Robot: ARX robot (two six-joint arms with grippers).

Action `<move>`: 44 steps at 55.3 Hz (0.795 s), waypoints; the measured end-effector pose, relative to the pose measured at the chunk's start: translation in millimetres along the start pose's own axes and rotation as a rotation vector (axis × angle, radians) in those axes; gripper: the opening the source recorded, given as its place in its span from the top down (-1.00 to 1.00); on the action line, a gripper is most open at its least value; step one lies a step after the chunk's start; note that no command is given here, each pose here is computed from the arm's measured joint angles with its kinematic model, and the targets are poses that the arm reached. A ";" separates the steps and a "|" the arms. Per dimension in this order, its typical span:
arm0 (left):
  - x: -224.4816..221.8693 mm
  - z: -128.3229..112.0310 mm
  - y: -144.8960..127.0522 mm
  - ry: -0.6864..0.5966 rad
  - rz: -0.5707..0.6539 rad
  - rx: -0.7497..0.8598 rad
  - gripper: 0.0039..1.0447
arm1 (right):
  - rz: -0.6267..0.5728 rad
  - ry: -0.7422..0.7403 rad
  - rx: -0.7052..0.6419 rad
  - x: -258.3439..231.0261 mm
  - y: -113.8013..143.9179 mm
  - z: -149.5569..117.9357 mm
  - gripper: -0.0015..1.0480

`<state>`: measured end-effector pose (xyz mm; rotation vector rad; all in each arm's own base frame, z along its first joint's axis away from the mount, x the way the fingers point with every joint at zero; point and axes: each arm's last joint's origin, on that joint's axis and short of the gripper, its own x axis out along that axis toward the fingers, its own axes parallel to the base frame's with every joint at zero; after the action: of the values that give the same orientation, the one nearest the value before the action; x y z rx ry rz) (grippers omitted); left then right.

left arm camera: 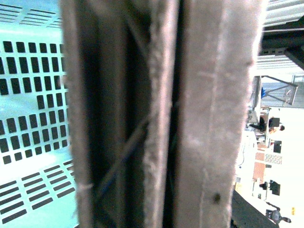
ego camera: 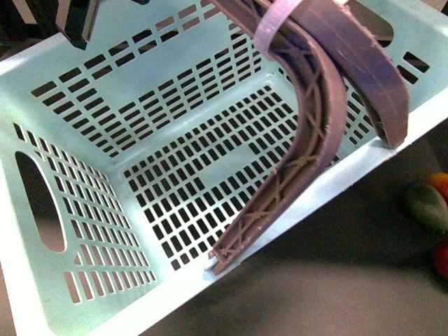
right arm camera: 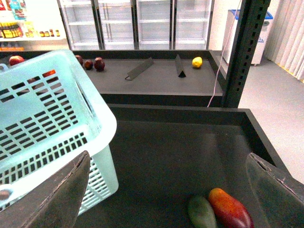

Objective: Pick apple with right arm and hold basket with left

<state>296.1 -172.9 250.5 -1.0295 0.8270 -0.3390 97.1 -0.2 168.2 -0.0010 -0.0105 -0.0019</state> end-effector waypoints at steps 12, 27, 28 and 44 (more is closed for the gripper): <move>5.8 -6.1 1.9 0.021 0.017 0.028 0.48 | 0.000 0.000 0.000 0.0 0.0 0.0 -0.83; 5.8 -5.7 2.1 0.012 0.021 0.035 0.48 | 0.000 0.000 0.000 0.0 0.0 0.0 -0.83; 5.8 -5.8 2.1 0.014 0.020 0.035 0.48 | 0.000 0.000 0.000 0.0 0.0 0.0 -0.83; 5.7 -5.7 2.1 0.014 0.020 0.034 0.48 | -0.128 0.465 0.154 4.0 -5.0 -1.1 -0.83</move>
<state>295.4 -178.8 244.7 -0.9872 0.8408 -0.3423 101.1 -5.2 167.2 0.1541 0.4546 -0.1289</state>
